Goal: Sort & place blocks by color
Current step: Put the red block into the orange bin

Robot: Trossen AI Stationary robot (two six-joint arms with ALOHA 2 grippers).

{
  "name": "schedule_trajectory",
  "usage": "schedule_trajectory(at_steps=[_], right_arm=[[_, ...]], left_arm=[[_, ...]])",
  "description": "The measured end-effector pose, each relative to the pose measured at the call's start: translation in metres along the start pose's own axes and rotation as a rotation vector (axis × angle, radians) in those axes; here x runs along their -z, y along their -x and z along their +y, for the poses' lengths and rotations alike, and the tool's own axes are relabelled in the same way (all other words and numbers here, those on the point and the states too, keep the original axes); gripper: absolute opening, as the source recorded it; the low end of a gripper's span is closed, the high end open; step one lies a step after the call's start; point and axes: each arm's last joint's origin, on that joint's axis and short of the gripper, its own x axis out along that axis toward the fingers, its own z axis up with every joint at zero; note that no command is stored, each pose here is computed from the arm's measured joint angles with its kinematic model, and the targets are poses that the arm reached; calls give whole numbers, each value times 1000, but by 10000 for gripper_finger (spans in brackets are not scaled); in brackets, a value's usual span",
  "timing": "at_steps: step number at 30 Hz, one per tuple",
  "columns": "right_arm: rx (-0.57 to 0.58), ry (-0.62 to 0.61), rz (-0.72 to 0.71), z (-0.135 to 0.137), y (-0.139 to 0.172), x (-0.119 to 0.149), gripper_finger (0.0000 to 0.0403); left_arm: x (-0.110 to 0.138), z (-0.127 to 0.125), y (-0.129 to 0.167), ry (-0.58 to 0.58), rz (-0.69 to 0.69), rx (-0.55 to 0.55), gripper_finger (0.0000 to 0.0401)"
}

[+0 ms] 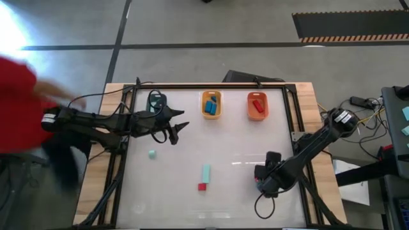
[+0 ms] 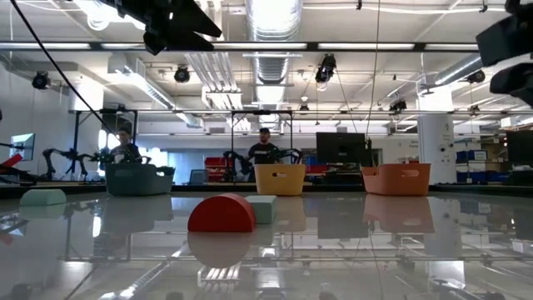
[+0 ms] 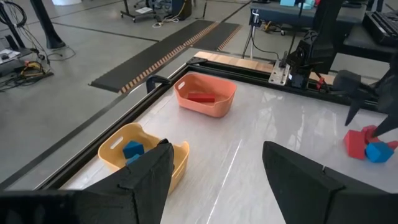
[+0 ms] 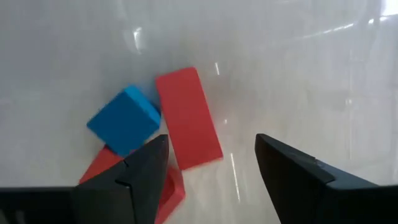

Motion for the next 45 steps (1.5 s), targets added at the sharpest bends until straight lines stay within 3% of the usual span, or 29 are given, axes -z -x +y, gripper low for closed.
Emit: schedule_trajectory(at_steps=[14, 26, 31, 38, 45], right_arm=[[92, 77, 74, 8, -35, -1, 221], [84, 71, 71, 7, -40, -2, 120], [83, 55, 55, 3, -37, -4, 120], [70, -11, 53, -17, -18, -15, 120], [47, -99, 1, -57, 5, -31, 120]], left_arm=[[0, 0, 0, 0, 0, 0, 231], [0, 0, 0, 0, 1, 0, 231], [0, 0, 0, 0, 1, 0, 231], [0, 0, 0, 1, 0, 0, 231], [0, 0, 0, 1, 0, 0, 231]])
